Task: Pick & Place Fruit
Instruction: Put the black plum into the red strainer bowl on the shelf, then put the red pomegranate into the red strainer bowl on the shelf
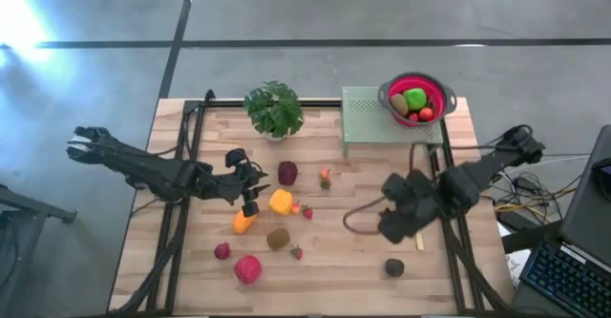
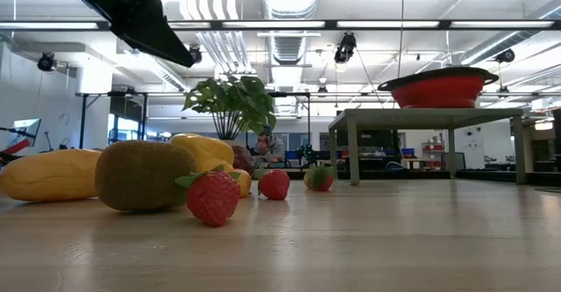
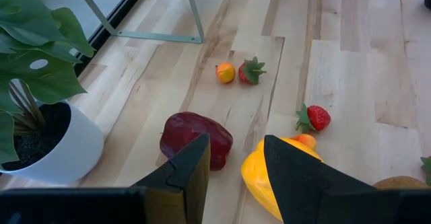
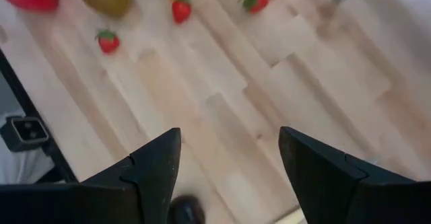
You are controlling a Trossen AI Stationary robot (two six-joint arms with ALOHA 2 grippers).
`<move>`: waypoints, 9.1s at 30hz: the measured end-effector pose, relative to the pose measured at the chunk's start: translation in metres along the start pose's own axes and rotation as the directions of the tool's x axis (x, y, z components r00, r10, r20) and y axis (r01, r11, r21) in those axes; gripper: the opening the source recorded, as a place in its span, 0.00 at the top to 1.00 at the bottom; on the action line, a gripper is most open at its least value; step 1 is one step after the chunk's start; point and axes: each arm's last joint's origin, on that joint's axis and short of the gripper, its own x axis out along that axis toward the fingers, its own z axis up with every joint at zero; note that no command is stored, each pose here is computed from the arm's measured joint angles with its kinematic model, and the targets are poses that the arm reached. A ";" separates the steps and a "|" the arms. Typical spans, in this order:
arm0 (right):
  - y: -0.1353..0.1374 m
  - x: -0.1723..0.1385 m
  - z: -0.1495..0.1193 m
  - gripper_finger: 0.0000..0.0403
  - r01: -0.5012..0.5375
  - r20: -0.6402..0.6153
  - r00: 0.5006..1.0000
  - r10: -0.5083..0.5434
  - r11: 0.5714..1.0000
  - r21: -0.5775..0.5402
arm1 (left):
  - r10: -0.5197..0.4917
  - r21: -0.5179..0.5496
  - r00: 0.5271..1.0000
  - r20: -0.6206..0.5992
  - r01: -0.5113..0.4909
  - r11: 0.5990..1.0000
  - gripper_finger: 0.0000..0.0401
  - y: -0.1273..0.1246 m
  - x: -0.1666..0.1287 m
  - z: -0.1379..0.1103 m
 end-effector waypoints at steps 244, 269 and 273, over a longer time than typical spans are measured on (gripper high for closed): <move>-0.264 0.040 0.143 0.35 0.533 0.139 0.772 -0.621 0.750 0.392 | 0.000 -0.001 1.000 0.000 0.000 1.000 0.63 0.000 0.000 0.000; -0.263 0.025 0.148 0.16 0.487 0.195 0.786 -0.587 0.781 0.391 | 0.000 -0.001 1.000 0.000 0.000 1.000 0.63 0.000 0.000 0.000; -0.258 0.012 0.149 0.15 0.452 0.202 0.810 -0.551 0.805 0.384 | 0.000 0.000 1.000 0.000 0.000 1.000 0.63 0.000 0.000 0.000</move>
